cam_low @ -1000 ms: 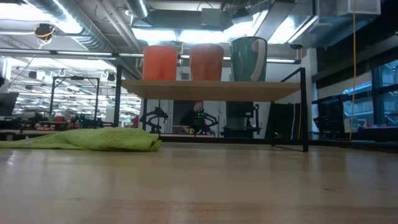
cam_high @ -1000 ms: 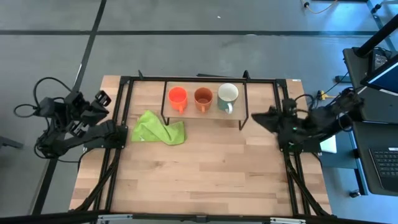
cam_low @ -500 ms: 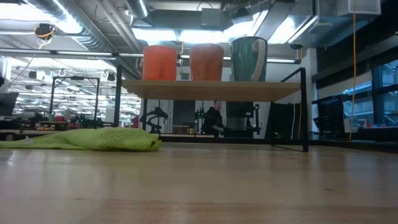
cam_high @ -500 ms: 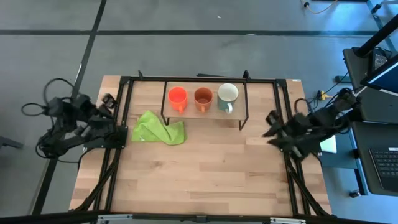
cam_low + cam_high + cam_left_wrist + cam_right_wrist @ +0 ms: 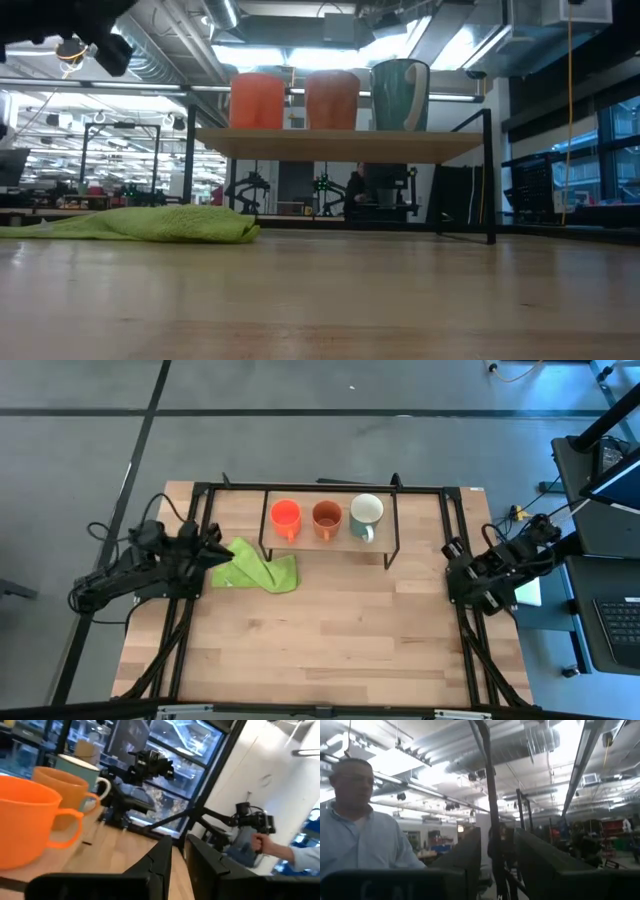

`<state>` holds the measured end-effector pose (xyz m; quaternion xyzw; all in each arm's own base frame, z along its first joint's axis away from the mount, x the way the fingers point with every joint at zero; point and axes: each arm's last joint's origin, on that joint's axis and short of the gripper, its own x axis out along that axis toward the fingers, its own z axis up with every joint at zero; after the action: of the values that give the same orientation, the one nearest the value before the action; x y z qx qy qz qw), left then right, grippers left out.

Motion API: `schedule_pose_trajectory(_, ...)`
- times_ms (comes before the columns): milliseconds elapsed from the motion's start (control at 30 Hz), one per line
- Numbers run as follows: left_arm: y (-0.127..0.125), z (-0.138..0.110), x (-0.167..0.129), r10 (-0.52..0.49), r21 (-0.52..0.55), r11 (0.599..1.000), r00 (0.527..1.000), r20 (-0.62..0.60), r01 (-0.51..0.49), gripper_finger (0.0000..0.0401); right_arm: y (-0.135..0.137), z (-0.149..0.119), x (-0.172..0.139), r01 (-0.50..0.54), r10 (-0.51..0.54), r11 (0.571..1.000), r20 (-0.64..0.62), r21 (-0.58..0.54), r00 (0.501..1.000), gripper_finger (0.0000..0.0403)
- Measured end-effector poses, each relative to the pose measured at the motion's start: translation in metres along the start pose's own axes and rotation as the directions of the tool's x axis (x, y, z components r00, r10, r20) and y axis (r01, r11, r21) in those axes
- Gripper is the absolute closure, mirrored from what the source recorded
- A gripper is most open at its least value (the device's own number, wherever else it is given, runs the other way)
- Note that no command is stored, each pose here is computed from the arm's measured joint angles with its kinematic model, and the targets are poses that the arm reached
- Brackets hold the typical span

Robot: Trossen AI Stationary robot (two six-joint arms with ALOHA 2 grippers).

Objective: Stack small to large cups/mugs on shelf
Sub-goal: Return to Home Position

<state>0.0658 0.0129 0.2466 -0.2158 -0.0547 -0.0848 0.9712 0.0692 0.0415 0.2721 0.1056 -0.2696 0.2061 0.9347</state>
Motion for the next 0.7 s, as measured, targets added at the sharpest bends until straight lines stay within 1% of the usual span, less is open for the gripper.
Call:
schedule_pose_trajectory(67, 0.001, 0.000, 0.000, 0.030, 0.034, 0.999, 0.999, 0.013, -0.030, 0.0350, -0.001, -0.005, -0.009, 0.001, -0.001, 1.000, 0.025, 0.002, 1.000, 0.0284)
schedule_pose_trajectory(133, 0.005, -0.003, 0.000, 0.103, 0.056, 0.993, 0.995, 0.008, -0.104, 0.0350, -0.003, -0.010, -0.016, 0.001, -0.001, 1.000, 0.037, -0.012, 0.999, 0.0284)
schedule_pose_trajectory(233, 0.014, -0.015, -0.003, 0.238, 0.014, 0.971, 0.967, -0.091, -0.238, 0.0351, -0.004, -0.016, -0.023, 0.006, -0.003, 0.999, 0.065, -0.044, 0.998, 0.0284)
schedule_pose_trajectory(300, 0.018, -0.022, -0.004, 0.276, 0.011, 0.961, 0.950, -0.149, -0.277, 0.0350, -0.004, -0.023, -0.023, 0.013, -0.012, 0.998, 0.027, -0.055, 1.000, 0.0284)
schedule_pose_trajectory(333, 0.018, -0.022, -0.004, 0.271, 0.029, 0.963, 0.951, -0.151, -0.270, 0.0351, -0.004, -0.025, -0.023, 0.022, -0.022, 0.999, 0.008, -0.044, 1.000, 0.0284)
schedule_pose_trajectory(400, 0.017, -0.021, -0.003, 0.209, 0.058, 0.978, 0.968, -0.140, -0.202, 0.0351, -0.005, -0.030, -0.024, 0.053, -0.053, 0.999, -0.007, -0.004, 0.999, 0.0284)
schedule_pose_trajectory(433, 0.018, -0.023, -0.002, 0.188, 0.056, 0.982, 0.971, -0.150, -0.182, 0.0351, -0.006, -0.032, -0.025, 0.067, -0.067, 0.998, -0.007, 0.000, 0.998, 0.0284)
schedule_pose_trajectory(533, 0.030, -0.042, 0.001, 0.188, -0.019, 0.980, 0.960, -0.205, -0.196, 0.0351, -0.007, -0.027, -0.025, 0.098, -0.096, 0.994, 0.053, -0.037, 0.994, 0.0284)
schedule_pose_trajectory(567, 0.036, -0.048, 0.003, 0.173, -0.034, 0.983, 0.965, -0.195, -0.183, 0.0351, -0.007, -0.025, -0.025, 0.101, -0.097, 0.993, 0.067, -0.064, 0.993, 0.0284)
schedule_pose_trajectory(600, 0.041, -0.054, 0.006, 0.149, -0.036, 0.987, 0.976, -0.161, -0.157, 0.0351, -0.007, -0.025, -0.025, 0.107, -0.101, 0.990, 0.070, -0.091, 0.992, 0.0284)
schedule_pose_trajectory(667, 0.049, -0.062, 0.011, 0.089, -0.006, 0.996, 0.995, -0.049, -0.089, 0.0351, -0.007, -0.024, -0.026, 0.127, -0.117, 0.984, 0.087, -0.122, 0.989, 0.0284)
schedule_pose_trajectory(700, 0.048, -0.060, 0.011, 0.093, 0.014, 0.996, 0.995, -0.020, -0.093, 0.0351, -0.007, -0.022, -0.026, 0.131, -0.119, 0.983, 0.097, -0.126, 0.988, 0.0284)
